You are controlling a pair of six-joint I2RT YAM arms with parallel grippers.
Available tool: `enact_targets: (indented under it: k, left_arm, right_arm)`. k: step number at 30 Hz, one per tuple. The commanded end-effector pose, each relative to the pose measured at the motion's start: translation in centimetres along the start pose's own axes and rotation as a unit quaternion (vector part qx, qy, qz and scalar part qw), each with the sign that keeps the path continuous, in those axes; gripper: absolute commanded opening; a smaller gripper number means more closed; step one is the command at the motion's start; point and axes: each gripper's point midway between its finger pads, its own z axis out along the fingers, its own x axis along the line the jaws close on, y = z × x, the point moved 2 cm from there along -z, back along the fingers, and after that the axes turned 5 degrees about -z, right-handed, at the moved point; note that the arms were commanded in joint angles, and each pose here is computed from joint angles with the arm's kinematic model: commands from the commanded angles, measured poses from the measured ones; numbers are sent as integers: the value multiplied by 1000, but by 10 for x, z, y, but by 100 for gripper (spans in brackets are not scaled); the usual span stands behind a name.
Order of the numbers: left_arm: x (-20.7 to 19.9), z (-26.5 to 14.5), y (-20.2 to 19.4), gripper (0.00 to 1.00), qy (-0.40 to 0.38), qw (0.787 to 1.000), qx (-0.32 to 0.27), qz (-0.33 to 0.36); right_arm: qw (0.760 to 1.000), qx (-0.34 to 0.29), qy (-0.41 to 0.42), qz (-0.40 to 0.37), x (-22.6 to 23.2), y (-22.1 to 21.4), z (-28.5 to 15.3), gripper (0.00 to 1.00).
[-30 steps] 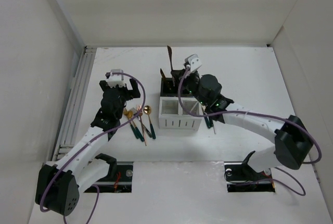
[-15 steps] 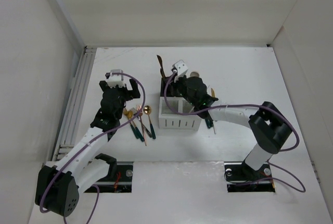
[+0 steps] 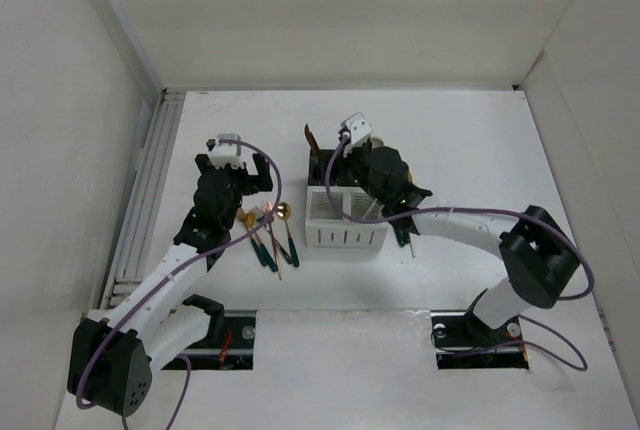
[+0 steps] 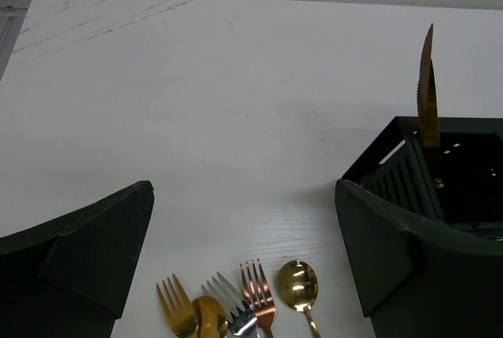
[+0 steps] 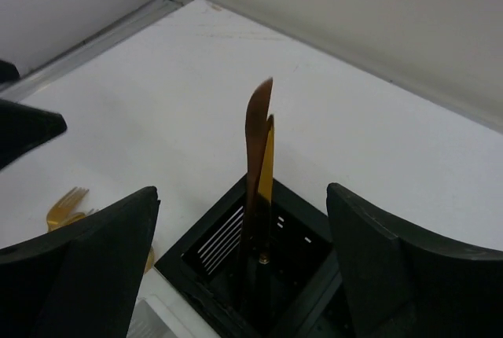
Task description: Sort the eating utensils into containers
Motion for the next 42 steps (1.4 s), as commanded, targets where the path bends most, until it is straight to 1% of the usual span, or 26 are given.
enact_targets:
  k: [1,3,4,5,6,10,12,14,16,18,19,21,22,24,25,26,27,28,30,31,33,34,35,36,39,42]
  left_arm:
    - [-6,-3,34,100,0,999,-35,-24]
    - [-5,-3,35,100,12,998,-29,-47]
    - [-5,-4,43,100,18,997,-32,-62]
    - [1,-5,36,100,48,995,-13,-86]
    - [4,-4,33,100,61,994,-2,-94]
    - [-7,-8,30,97,64,993,38,-95]
    - [-12,-8,14,95,64,991,74,-94]
    - [-11,-6,3,93,74,987,93,-107]
    - [-17,-3,-15,82,60,984,129,-107]
    - [-28,-3,-21,66,28,982,149,-112]
    - [-39,-6,-30,54,-7,977,178,-115]
    - [-49,-10,-38,48,-29,969,204,-133]
    - [-48,-14,-59,48,-19,958,244,-148]
    - [-47,-24,-81,48,-2,940,293,-175]
    - [-46,-33,-94,46,2,931,318,-182]
    - [-51,-40,-107,44,-14,918,349,-186]
    - [-54,-45,-114,44,-17,913,360,-191]
    - [-55,-52,-125,44,-16,908,375,-188]
    - [-60,-58,-129,44,-16,904,385,-186]
    - [-61,-62,-135,40,-13,901,395,-178]
    - [-66,-74,-147,39,-9,895,419,-156]
    - [-68,-75,-150,39,-9,894,423,-149]
    - [-72,-75,-147,39,-16,895,421,-148]
    - [-65,-78,-156,39,10,891,433,-139]
    - [-58,-85,-170,37,49,879,458,-125]
    - [-50,-91,-180,32,78,868,478,-108]
  right_arm:
    - [997,-61,-32,15,-17,61,-16,93]
    - [996,-61,-65,18,-26,68,-24,93]
    - [994,-72,-79,21,-32,82,-30,93]
    - [993,-58,-98,25,-35,78,-34,93]
    - [991,-65,-111,28,-40,91,-37,93]
    - [988,-49,-139,43,-47,107,-44,93]
    - [988,-34,-143,54,-46,108,-49,92]
    - [986,-46,-145,73,-44,119,-57,90]
    - [984,-40,-149,85,-43,117,-65,88]
    - [982,-40,-149,111,-40,121,-75,81]
    - [981,-21,-155,116,-41,113,-79,81]
    - [976,-11,-155,152,-39,111,-87,78]
    - [974,2,-162,159,-40,104,-89,78]
    - [969,32,-175,171,-41,102,-99,77]
    - [962,41,-184,197,-41,102,-102,77]
    - [959,71,-189,197,-41,100,-110,77]
    - [958,84,-191,198,-41,98,-114,77]
    - [957,114,-191,189,-37,87,-118,77]
    - [952,131,-205,185,-40,79,-123,77]
    - [952,124,-204,191,-39,85,-130,76]
    - [951,120,-214,187,-41,83,-137,76]
    - [951,127,-215,184,-41,75,-141,76]
    - [950,116,-220,187,-45,77,-147,76]
    - [949,103,-225,196,-47,79,-148,76]
    - [949,99,-225,198,-48,71,-157,76]
    - [948,96,-229,197,-51,70,-166,76]
